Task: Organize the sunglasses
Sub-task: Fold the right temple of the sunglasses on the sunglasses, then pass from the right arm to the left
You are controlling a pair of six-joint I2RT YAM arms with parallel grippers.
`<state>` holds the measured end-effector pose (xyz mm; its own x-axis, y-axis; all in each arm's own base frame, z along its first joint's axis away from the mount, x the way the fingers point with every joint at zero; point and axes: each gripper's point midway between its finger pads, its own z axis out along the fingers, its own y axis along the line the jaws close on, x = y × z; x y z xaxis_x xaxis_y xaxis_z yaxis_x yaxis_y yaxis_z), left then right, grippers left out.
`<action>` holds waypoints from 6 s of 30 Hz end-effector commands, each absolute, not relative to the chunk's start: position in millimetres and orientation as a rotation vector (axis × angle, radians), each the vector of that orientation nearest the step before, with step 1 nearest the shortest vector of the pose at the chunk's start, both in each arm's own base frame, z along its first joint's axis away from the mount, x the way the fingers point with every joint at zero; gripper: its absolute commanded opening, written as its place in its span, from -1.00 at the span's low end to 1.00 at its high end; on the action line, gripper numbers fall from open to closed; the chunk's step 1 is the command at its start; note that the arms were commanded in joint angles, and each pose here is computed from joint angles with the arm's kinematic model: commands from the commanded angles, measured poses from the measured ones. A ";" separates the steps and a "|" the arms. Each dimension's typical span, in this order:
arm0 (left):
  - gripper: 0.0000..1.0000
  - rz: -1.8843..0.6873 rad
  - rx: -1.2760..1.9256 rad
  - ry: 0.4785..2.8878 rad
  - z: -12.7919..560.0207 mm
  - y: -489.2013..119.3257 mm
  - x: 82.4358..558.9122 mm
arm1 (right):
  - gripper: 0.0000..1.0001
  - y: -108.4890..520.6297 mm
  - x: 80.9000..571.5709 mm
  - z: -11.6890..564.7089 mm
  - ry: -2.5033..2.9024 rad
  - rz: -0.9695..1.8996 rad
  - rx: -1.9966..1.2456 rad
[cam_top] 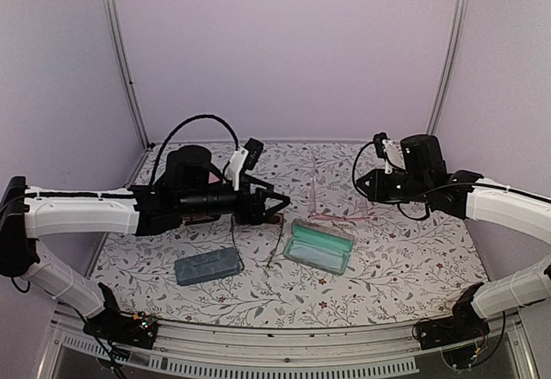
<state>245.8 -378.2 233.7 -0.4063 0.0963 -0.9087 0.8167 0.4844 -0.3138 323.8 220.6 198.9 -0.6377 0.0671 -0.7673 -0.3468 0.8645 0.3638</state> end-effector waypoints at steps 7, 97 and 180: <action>-0.07 -1.356 0.702 1.722 278.3 -402.1 234.2 | -1.00 269.0 305.2 218.0 2.053 0.718 -0.332; -0.77 -1.315 1.190 1.879 192.2 -501.4 170.2 | -1.00 290.2 255.5 228.1 1.898 0.866 -0.481; -0.50 -1.394 0.696 2.082 187.6 -452.4 200.3 | -0.65 255.3 253.3 225.2 1.902 0.642 -0.182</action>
